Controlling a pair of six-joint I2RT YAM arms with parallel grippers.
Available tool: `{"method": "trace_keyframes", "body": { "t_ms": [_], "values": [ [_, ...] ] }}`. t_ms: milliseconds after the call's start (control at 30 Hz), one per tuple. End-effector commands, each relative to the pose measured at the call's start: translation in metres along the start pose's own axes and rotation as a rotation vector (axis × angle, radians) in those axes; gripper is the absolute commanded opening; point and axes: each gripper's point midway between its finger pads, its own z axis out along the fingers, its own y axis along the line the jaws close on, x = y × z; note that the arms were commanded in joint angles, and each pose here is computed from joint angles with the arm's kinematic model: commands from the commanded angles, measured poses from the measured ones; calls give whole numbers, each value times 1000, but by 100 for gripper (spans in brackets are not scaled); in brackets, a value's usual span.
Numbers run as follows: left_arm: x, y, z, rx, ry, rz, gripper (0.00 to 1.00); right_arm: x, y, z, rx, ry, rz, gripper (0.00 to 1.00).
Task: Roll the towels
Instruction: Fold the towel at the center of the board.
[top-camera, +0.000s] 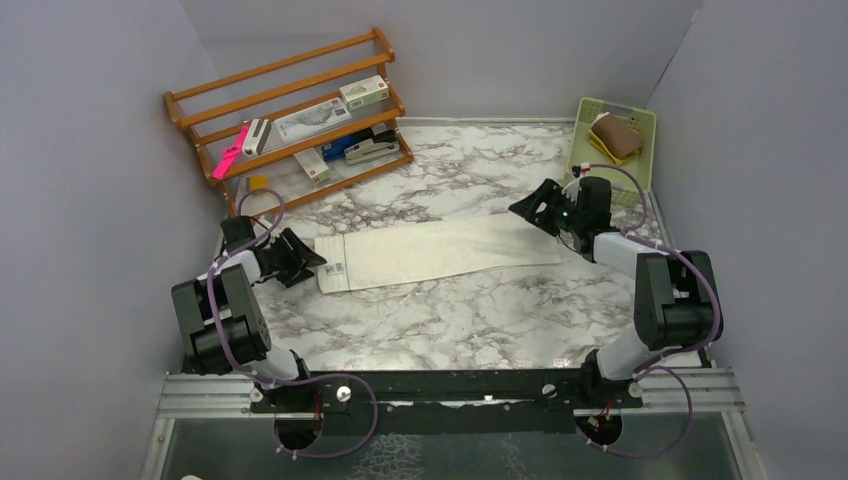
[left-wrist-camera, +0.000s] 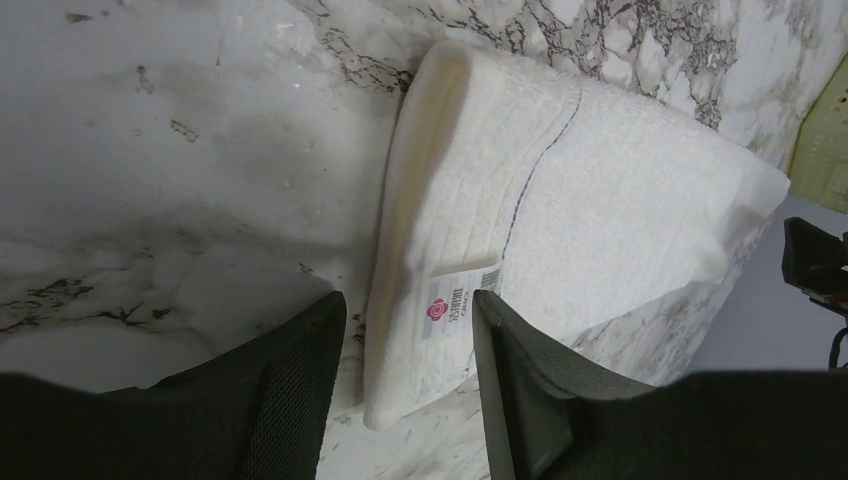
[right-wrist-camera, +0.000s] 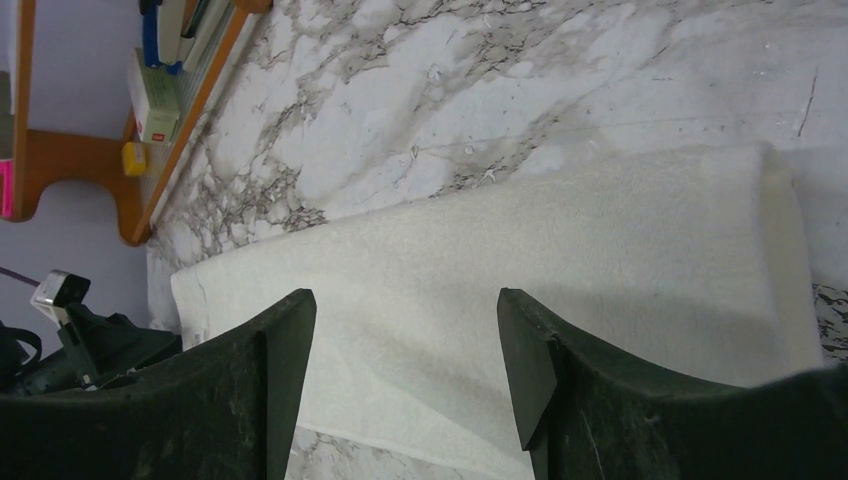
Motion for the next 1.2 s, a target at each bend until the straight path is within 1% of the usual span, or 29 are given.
{"method": "trace_keyframes", "body": {
  "t_ms": [0,133,267,367,400,500,600,667,700,800,867,1033,1167],
  "values": [
    [18,2,10,-10,74,20,53,-5,11,-5,-53,-29,-41,68],
    [25,1,14,-25,101,41,53,1,15,-1,-100,-15,-82,68],
    [25,1,15,-26,102,46,53,11,32,6,-162,-8,-128,69],
    [26,-1,16,-13,111,56,51,22,40,13,-159,2,-173,69],
    [26,-2,16,-7,115,59,48,26,41,15,-160,8,-179,69],
    [28,-5,16,10,125,68,34,31,40,20,-162,21,-179,69],
    [29,-9,17,32,130,77,17,32,36,22,-153,25,-189,69],
    [30,-12,17,52,134,84,3,34,37,23,-158,27,-191,69],
    [31,-14,17,59,135,89,0,35,38,24,-163,30,-194,69],
    [27,-17,15,67,121,115,0,43,41,30,-163,44,-212,69],
    [20,-17,10,42,92,141,0,47,42,34,-155,51,-227,69],
    [-4,-12,-8,-75,-23,210,0,52,41,41,-138,63,-235,69],
    [-27,-2,-29,-214,-138,274,0,55,39,46,-128,76,-239,69]
  ]
}}
